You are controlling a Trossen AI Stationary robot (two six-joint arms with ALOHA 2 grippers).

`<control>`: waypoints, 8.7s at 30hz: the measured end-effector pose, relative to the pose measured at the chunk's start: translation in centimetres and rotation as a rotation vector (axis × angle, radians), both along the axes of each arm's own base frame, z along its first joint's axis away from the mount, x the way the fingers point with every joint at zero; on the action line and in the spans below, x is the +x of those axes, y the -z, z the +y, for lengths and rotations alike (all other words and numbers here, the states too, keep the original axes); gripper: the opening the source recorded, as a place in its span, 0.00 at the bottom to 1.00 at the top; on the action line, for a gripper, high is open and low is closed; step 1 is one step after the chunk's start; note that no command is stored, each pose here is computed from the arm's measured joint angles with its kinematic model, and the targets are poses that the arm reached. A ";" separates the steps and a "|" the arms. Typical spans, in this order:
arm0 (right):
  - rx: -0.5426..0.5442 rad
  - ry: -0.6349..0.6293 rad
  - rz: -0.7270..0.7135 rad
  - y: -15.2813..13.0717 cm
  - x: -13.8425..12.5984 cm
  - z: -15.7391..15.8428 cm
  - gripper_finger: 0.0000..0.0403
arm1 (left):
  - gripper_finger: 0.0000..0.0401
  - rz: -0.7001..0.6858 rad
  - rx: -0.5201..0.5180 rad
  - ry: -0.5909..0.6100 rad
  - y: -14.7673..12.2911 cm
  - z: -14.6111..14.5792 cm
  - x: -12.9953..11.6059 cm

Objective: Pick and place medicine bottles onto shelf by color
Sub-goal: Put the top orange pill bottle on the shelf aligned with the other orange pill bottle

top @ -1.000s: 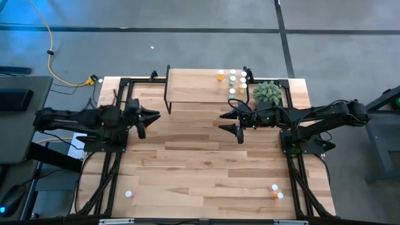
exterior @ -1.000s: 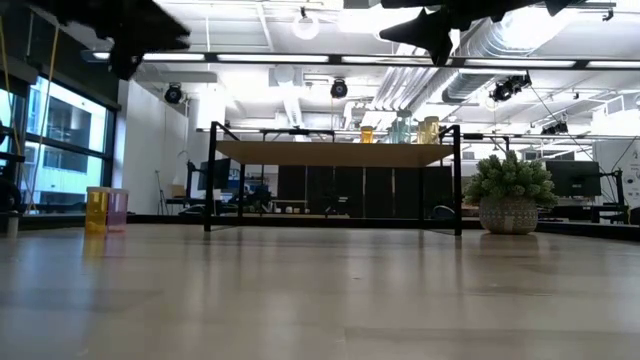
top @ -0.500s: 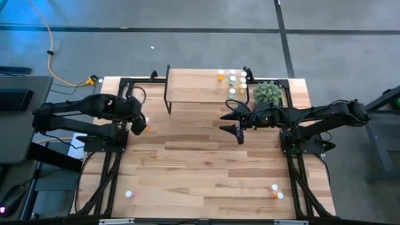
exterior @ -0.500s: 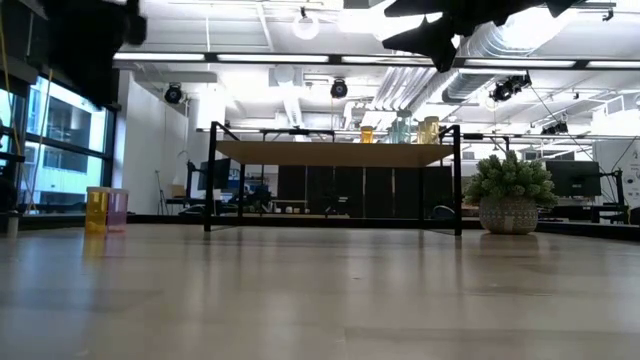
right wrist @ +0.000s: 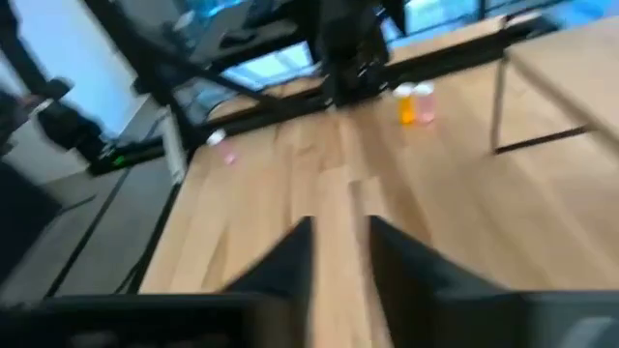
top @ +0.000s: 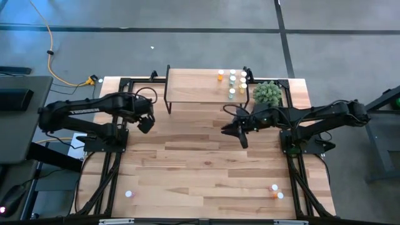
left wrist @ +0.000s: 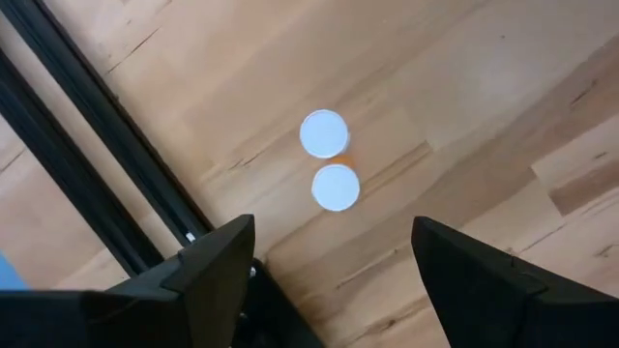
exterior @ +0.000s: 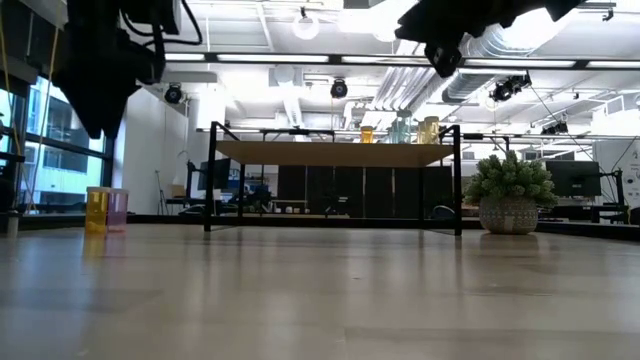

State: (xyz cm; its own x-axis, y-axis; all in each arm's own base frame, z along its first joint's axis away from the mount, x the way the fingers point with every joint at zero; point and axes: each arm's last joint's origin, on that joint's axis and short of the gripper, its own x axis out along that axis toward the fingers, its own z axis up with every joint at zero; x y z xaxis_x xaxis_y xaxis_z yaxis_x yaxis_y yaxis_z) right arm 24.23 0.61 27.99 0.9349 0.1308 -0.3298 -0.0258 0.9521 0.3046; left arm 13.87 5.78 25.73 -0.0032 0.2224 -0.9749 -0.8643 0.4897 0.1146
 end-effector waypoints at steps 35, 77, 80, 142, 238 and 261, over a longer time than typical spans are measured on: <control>0.150 -0.014 0.019 3.4 -0.8 -1.1 0.00 | 0.52 -0.001 0.017 -0.046 7.5 0.4 -0.1; 0.152 0.005 0.020 3.4 -0.8 -1.2 0.00 | 0.32 -0.027 0.011 -0.029 8.5 0.4 -0.1; 0.152 0.005 0.020 3.4 -0.8 -1.2 0.00 | 0.29 -0.026 0.011 -0.028 8.5 0.4 -0.1; 0.154 0.099 0.019 3.4 -0.8 -1.4 0.00 | 0.29 -0.001 0.197 0.762 -7.2 14.1 21.8; -0.282 0.749 -0.010 4.2 14.3 -7.7 0.65 | 0.00 -1.347 0.687 0.472 -10.1 -3.9 -0.6; -0.308 0.718 -0.081 4.1 14.4 -10.9 0.65 | 0.00 -1.354 0.635 0.496 -9.9 -4.1 -0.5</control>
State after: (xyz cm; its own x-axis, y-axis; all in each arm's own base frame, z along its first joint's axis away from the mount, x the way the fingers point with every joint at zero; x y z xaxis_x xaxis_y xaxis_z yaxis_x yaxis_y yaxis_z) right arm 38.63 -10.25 23.88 0.7784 -0.6013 -0.1800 0.6175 0.7851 0.0475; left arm 13.34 1.72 35.60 0.9541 0.2941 0.0556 -0.2663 0.9189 -0.2910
